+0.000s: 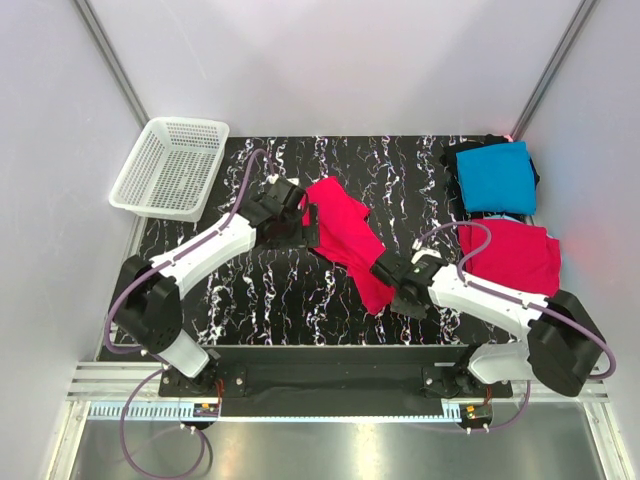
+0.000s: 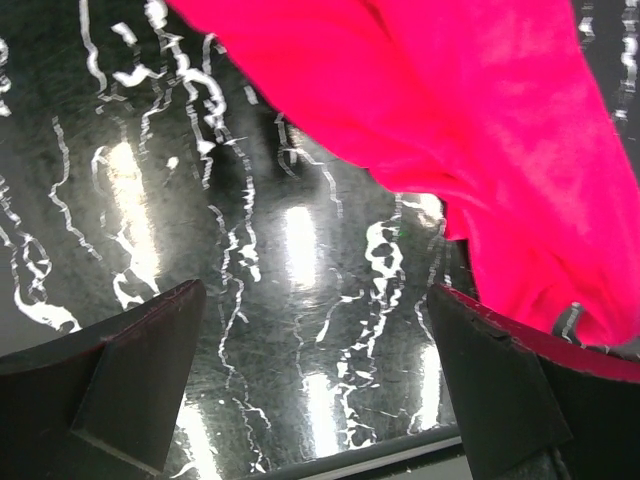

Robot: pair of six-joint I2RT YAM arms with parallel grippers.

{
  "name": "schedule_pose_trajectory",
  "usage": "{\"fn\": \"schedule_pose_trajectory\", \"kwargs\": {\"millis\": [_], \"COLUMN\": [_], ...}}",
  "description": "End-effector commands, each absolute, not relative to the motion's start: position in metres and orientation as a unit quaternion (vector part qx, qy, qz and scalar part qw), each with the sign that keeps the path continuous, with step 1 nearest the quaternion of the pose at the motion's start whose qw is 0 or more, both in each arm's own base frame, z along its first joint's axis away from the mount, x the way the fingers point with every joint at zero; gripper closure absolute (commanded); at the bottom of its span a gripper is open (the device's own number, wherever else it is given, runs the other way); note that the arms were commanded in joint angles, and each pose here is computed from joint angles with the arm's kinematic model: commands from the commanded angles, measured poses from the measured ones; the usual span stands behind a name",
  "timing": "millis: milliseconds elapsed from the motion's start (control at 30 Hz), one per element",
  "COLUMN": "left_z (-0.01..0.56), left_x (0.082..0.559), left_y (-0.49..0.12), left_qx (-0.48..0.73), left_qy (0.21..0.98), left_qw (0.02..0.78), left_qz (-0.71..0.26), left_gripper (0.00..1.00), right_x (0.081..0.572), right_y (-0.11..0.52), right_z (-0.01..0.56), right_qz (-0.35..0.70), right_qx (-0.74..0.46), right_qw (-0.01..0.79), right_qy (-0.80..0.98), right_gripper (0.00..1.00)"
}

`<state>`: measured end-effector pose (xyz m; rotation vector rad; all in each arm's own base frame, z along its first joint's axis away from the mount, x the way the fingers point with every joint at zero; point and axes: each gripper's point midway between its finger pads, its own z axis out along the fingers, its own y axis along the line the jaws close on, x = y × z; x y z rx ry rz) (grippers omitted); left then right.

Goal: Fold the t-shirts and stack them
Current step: Flatten the tshirt out

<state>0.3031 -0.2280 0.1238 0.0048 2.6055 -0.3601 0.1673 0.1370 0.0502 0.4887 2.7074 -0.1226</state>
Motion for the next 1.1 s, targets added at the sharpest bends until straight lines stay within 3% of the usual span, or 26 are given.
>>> {"fn": "schedule_pose_trajectory", "kwargs": {"millis": [0,133,400,767,933,1033,1067], "left_z": [0.124,0.119,0.121,0.122,0.121,0.123,0.123], "left_x": [0.305,0.303,0.302,0.298,0.298,0.299,0.299], "left_y": [-0.223,-0.226,-0.226,-0.223,-0.224,-0.225,-0.224], "left_qx": [-0.009,-0.006,0.004,0.008,0.009,0.01,0.01], "left_qy": [0.955,0.956,0.955,0.954,0.955,0.954,0.954], "left_qw": [0.27,0.267,0.27,0.273,0.27,0.272,0.272], "left_qz": [-0.121,-0.121,-0.121,-0.12,-0.122,-0.123,-0.123], "left_gripper": [0.01,0.01,0.01,0.01,0.01,0.01,0.01], "right_x": [0.151,0.148,0.194,0.203,0.217,0.234,0.235], "right_y": [0.131,0.122,0.126,0.162,0.162,0.161,0.158], "right_z": [0.051,0.044,0.058,0.034,0.027,0.02,0.013], "right_qz": [-0.053,-0.076,-0.098,-0.01,-0.007,-0.003,-0.01], "right_qx": [0.202,0.202,0.162,0.123,0.112,0.114,0.107], "right_qw": [0.188,0.196,0.289,0.288,0.298,0.308,0.301], "right_qy": [0.96,0.957,0.938,0.95,0.948,0.944,0.948], "right_gripper": [0.65,0.63,0.42,0.39,0.49,0.64,0.8]}}
